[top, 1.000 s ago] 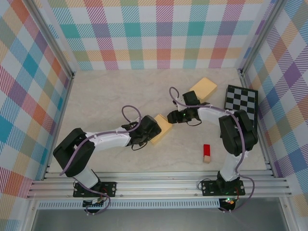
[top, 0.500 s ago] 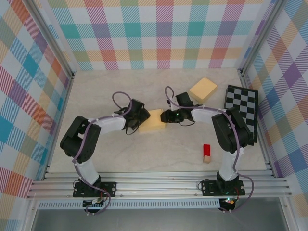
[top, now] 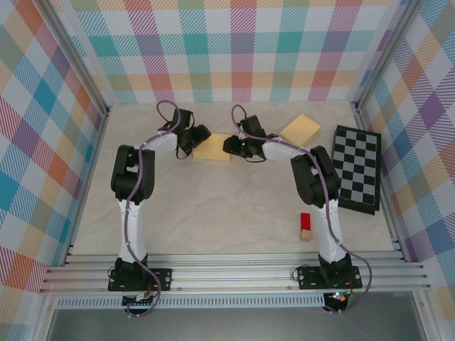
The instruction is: Fold the paper box
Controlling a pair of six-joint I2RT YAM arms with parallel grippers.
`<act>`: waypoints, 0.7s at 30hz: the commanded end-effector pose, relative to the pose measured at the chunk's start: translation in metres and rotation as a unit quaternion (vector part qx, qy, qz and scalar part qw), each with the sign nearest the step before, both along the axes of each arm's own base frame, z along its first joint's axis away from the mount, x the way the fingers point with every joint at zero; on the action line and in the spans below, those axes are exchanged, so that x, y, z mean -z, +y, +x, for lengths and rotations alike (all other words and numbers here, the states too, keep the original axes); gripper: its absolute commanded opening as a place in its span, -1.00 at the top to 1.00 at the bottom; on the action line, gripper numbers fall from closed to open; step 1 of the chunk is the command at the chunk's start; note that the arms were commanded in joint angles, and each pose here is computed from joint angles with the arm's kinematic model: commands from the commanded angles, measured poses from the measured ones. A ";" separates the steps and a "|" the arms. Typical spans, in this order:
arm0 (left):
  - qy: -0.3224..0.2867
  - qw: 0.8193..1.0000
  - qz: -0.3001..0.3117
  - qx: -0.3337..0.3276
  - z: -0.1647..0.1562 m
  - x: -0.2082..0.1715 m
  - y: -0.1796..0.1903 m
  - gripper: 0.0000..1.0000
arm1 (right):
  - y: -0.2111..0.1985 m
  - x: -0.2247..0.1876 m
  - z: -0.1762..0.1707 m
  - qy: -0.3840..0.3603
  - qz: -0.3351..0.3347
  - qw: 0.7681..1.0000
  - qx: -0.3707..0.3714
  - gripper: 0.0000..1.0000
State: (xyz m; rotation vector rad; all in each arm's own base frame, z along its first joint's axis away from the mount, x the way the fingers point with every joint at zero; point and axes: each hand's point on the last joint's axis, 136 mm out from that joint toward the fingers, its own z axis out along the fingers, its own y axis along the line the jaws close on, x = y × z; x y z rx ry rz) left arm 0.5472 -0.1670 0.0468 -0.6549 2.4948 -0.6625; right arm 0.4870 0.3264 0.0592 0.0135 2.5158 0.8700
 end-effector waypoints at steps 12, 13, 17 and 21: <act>-0.041 0.994 0.097 -0.042 -0.064 -0.088 0.107 -1.00 | -0.143 -0.095 -0.064 -0.110 -0.071 0.991 0.017 -0.16; -0.054 0.989 0.129 -0.049 -0.078 -0.090 0.118 -1.00 | -0.158 -0.095 -0.074 -0.126 -0.092 0.988 0.019 -0.18; -0.139 0.957 0.242 -0.075 -0.124 -0.081 0.158 -1.00 | -0.203 -0.080 -0.106 -0.206 -0.188 0.960 0.016 -0.33; -0.216 0.917 0.318 -0.106 -0.164 -0.087 0.189 -1.00 | -0.233 -0.080 -0.121 -0.264 -0.210 0.940 0.050 -0.43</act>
